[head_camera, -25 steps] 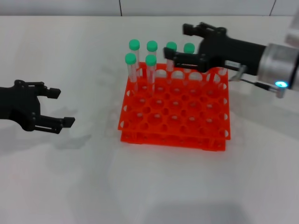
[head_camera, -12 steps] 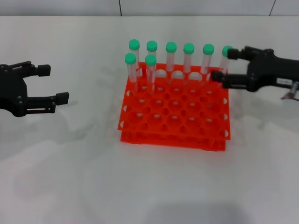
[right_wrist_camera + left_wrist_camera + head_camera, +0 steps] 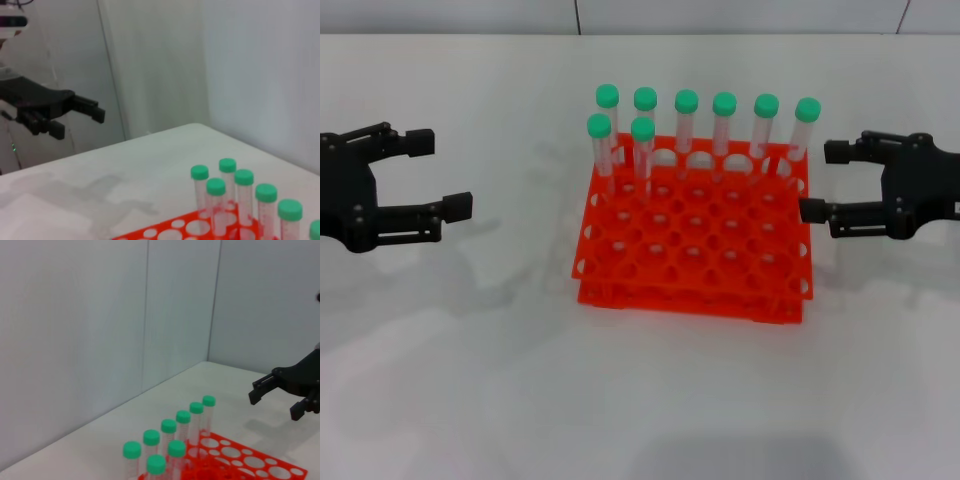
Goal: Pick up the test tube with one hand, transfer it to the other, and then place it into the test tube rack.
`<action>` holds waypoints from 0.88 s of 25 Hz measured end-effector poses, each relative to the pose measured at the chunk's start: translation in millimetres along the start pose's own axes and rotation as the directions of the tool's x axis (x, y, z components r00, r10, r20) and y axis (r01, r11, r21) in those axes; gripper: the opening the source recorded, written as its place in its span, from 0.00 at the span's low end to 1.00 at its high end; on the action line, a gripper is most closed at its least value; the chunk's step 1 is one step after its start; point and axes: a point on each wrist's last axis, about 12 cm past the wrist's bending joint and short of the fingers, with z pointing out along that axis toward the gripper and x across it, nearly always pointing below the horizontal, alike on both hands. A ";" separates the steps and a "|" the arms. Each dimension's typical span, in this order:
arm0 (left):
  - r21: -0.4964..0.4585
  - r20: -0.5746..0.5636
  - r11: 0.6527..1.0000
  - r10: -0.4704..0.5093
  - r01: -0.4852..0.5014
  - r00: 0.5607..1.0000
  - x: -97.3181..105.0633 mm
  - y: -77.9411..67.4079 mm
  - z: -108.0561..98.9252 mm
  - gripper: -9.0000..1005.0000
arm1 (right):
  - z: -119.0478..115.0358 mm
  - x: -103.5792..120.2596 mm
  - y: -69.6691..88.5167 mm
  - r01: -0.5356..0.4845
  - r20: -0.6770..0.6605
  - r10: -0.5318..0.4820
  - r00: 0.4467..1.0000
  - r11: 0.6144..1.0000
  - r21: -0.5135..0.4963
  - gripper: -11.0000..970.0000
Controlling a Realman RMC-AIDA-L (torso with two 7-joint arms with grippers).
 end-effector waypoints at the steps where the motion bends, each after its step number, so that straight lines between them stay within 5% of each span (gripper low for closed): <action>1: 0.006 0.002 1.000 0.002 -0.002 1.000 0.0 -0.5 0.4 0.89 | -0.3 0.6 0.6 0.003 -0.005 -0.003 1.000 1.000 -0.005 0.88; 22: 0.075 0.004 0.996 0.044 -0.044 0.999 -4.6 -3.7 5.9 0.89 | 5.3 -1.2 3.0 0.021 -0.012 -0.022 1.000 0.999 -0.028 0.88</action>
